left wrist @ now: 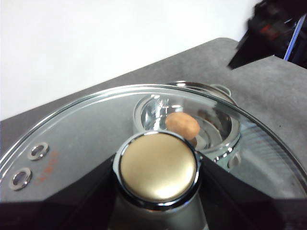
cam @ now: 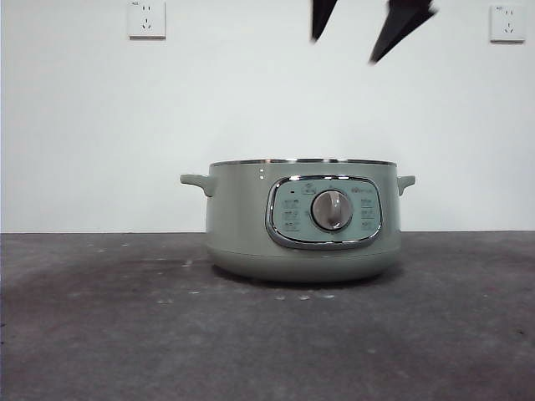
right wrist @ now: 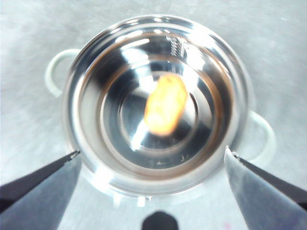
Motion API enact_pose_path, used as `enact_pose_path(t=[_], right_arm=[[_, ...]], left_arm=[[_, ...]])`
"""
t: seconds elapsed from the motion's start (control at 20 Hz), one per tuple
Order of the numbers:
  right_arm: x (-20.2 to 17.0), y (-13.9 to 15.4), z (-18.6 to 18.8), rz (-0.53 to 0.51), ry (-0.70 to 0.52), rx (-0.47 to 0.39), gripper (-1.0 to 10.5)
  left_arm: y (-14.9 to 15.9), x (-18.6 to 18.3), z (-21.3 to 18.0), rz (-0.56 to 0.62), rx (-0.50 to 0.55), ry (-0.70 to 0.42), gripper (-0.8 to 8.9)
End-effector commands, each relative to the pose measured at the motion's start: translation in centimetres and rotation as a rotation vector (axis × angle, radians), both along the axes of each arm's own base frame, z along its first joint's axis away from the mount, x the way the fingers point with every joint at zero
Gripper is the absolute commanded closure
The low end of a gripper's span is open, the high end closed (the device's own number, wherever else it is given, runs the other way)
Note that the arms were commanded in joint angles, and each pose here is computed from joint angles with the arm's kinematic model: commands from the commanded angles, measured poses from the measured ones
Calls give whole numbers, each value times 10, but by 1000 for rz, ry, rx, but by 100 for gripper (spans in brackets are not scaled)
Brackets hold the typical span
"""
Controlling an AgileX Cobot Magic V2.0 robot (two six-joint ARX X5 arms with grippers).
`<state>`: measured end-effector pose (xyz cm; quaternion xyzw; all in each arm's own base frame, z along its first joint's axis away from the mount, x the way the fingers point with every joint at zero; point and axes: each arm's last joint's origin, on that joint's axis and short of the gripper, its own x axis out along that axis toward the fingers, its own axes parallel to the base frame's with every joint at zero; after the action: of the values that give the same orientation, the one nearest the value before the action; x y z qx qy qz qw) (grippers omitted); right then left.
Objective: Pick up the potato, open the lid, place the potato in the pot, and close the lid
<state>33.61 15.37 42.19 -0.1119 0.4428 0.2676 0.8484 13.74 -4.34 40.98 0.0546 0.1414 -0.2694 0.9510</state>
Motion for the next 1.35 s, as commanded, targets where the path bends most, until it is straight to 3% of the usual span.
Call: enact_pose_path(t=[0.05,0.15,0.3,0.55,0.85,1.05,1.35], right_arm=[[-22,-11,19,34,-17,45,448],[-49,-26,35,54,-39,96,474],[-96,-46,42,60,-54,94,479],[-179,-80,28,60,-83,104,479],[-273,-121,1,-15,-161,160,479],[-309,-136,-7,-59,-221,221,479],[-326,-144,-9,-82,-260,253,479]], left_arm=[[-5,10,7,-26,-18,-67,820],[-17,25,5,-68,-19,-67,820],[-41,47,-1,-139,-28,-80,820],[-85,93,-20,-221,-53,-98,820],[-134,155,-43,-236,-20,-36,820],[-162,192,-49,-238,-8,-21,820],[-189,222,-78,-253,10,15,820]])
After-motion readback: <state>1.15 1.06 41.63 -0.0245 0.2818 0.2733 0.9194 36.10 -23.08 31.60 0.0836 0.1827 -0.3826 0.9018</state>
